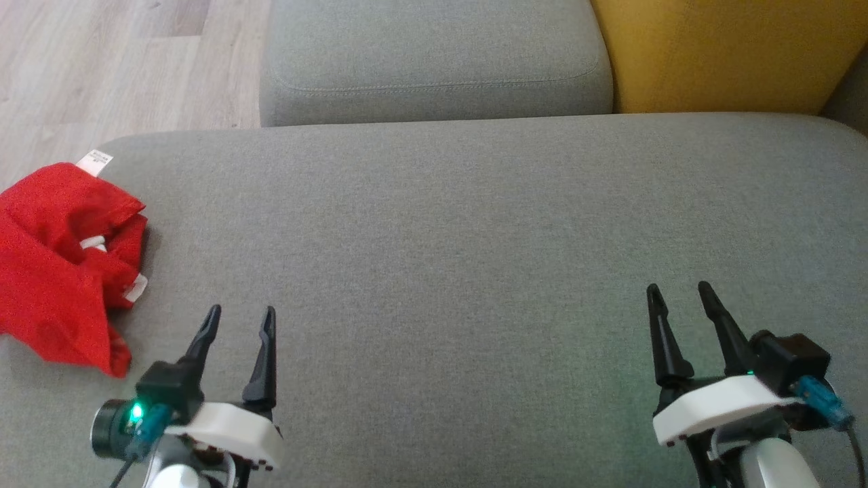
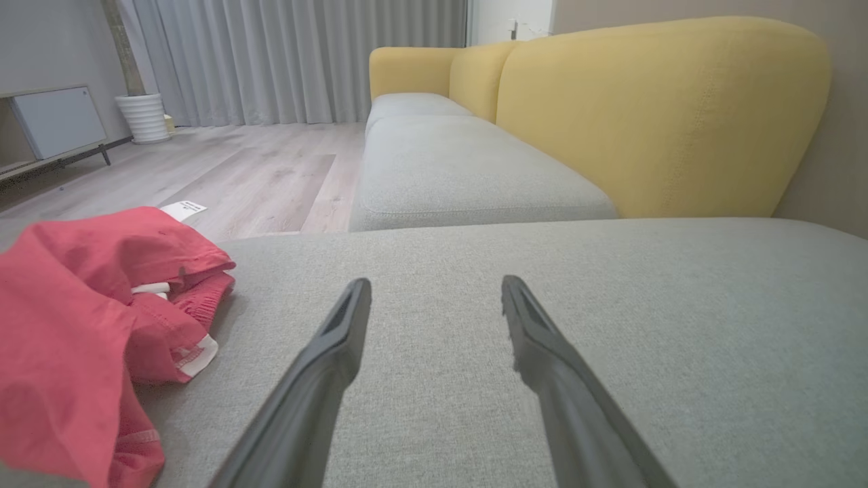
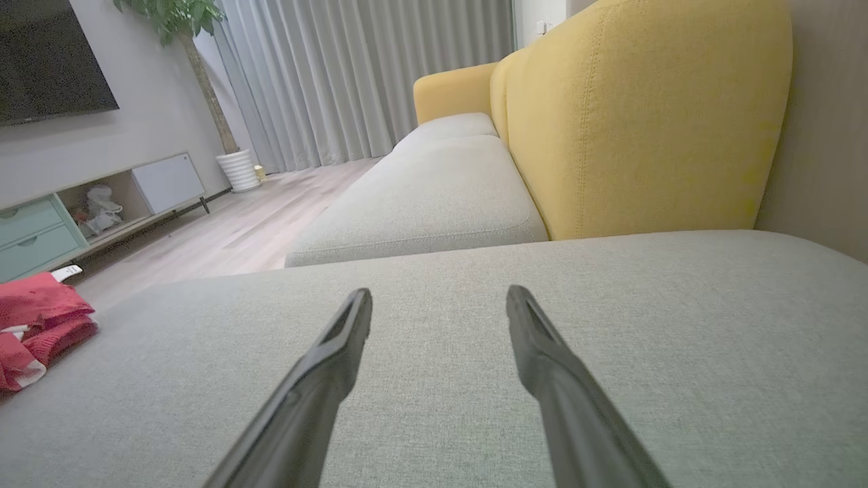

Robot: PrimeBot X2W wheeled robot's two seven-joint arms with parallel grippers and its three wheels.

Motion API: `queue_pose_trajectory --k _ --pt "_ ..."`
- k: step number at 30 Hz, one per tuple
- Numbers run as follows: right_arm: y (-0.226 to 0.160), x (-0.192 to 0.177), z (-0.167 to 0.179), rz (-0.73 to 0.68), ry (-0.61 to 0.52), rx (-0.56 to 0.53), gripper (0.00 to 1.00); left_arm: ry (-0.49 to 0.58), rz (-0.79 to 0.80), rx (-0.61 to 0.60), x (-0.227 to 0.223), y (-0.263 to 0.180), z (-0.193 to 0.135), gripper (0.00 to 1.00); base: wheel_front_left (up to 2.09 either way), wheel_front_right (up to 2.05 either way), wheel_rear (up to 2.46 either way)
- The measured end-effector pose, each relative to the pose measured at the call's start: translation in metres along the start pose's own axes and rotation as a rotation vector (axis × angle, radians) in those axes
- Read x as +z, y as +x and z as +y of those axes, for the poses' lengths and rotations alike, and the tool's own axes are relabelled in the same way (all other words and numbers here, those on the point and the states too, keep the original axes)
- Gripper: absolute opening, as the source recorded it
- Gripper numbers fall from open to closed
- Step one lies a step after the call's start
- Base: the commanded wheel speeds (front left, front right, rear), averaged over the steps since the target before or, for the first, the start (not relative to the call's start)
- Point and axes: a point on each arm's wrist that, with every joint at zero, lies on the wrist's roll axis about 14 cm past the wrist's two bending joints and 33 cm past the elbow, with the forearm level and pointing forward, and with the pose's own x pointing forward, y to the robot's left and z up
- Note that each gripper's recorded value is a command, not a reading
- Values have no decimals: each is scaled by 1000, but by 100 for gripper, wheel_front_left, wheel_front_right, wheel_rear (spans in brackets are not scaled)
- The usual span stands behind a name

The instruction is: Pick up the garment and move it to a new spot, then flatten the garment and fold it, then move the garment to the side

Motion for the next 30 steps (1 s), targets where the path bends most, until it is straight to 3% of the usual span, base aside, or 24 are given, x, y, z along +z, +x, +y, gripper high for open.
queue_pose_trajectory --k 12,30 --pt "-5 -7 1 28 -106 6 100 113 -12 -31 -3 -2 -7 100 0 0 0" --pt "-7 -12 -3 34 -79 -7 100 91 30 -20 -16 -4 -5 100 0 0 0"
